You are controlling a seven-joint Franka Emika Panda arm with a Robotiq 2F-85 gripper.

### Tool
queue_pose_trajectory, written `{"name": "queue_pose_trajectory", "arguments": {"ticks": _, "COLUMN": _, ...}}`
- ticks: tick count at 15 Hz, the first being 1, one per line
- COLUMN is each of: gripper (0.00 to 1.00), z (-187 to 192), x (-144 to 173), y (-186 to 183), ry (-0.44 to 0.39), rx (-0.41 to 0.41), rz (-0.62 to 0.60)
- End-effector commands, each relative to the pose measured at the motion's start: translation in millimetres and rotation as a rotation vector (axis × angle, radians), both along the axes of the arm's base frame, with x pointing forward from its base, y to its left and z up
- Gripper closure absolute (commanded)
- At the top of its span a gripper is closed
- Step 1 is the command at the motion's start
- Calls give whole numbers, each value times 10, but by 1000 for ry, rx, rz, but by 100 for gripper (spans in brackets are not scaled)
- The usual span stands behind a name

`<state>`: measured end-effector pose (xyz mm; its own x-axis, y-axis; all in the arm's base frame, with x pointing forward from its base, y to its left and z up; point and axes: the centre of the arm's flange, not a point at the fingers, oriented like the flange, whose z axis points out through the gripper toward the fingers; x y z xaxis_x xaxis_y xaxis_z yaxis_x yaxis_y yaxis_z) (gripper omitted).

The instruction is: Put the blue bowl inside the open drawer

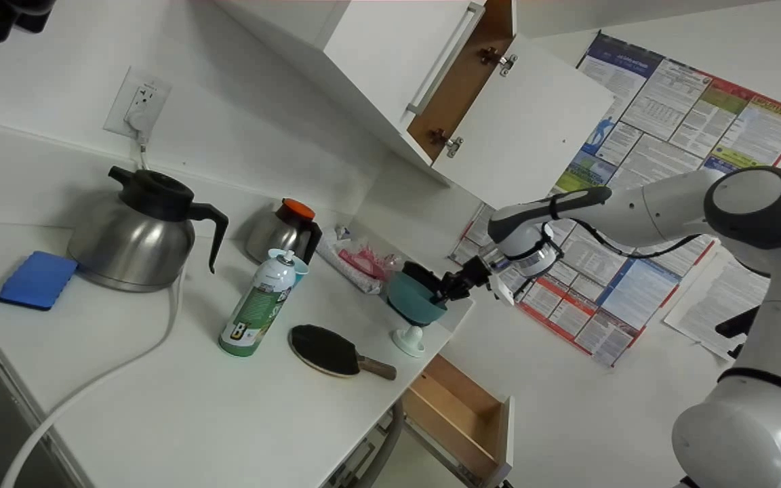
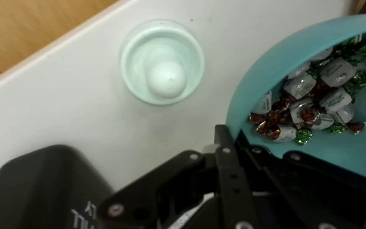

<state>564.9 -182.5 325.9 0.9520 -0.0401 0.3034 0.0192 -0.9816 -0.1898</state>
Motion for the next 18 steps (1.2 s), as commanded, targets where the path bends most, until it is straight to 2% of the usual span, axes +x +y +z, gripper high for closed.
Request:
{"name": "queue_pose_trajectory", "arguments": {"ticks": 1, "gripper": 99, "z": 238, "x": -516, "y": -452, "ry": -5, "rx": -21, "rz": -24}}
{"name": "queue_pose_trajectory", "arguments": {"ticks": 5, "gripper": 99, "z": 313, "x": -790, "y": -1024, "ry": 13, "rx": -83, "rz": 0}}
{"name": "queue_pose_trajectory", "arguments": {"ticks": 9, "gripper": 99, "z": 251, "x": -787, "y": -1389, "ry": 27, "rx": -147, "rz": 80}}
{"name": "queue_pose_trajectory", "arguments": {"ticks": 11, "gripper": 99, "z": 215, "x": -725, "y": -1422, "ry": 48, "rx": -169, "rz": 147}}
{"name": "queue_pose_trajectory", "arguments": {"ticks": 12, "gripper": 96, "z": 178, "x": -848, "y": -1345, "ry": 30, "rx": -161, "rz": 85}}
{"name": "queue_pose_trajectory", "arguments": {"ticks": 17, "gripper": 96, "z": 121, "x": -774, "y": -1358, "ry": 44, "rx": -168, "rz": 116}}
{"name": "queue_pose_trajectory", "arguments": {"ticks": 18, "gripper": 99, "z": 122, "x": -769, "y": -1360, "ry": 44, "rx": -168, "rz": 116}}
